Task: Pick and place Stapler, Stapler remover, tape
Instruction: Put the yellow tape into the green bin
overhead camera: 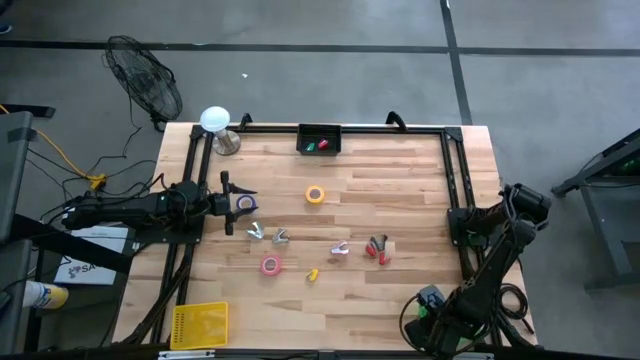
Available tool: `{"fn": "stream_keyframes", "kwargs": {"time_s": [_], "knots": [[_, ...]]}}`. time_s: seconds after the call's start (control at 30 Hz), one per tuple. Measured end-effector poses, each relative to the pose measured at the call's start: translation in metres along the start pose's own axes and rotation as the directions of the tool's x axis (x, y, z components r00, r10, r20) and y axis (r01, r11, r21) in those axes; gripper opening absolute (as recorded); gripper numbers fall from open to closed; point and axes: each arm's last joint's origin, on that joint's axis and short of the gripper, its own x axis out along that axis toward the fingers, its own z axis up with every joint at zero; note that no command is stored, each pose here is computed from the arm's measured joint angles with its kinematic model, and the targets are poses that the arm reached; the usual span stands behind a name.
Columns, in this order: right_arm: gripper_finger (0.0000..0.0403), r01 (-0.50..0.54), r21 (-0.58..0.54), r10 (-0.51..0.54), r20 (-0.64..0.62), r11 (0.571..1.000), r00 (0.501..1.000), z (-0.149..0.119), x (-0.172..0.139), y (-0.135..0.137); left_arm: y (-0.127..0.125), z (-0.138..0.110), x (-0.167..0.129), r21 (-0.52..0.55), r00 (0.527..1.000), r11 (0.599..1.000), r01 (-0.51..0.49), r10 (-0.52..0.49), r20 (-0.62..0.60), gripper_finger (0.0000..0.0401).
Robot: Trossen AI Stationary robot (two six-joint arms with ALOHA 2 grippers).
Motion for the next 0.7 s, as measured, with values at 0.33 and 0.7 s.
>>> {"fn": "stream_keyframes", "kwargs": {"time_s": [0.33, 0.7], "knots": [[0.015, 0.089, -0.038, -0.091, -0.053, 0.995, 0.994, 0.004, -0.012, -0.009, 0.0, 0.0, 0.0, 0.0, 1.0, 1.0, 0.0, 0.0, 0.0, 0.0197], [0.0151, 0.039, -0.1, -0.014, 0.241, 0.994, 0.97, 0.047, -0.071, -0.031, 0.0, 0.0, 0.0, 0.0, 1.0, 1.0, 0.0, 0.0, 0.0, 0.0197]]}}
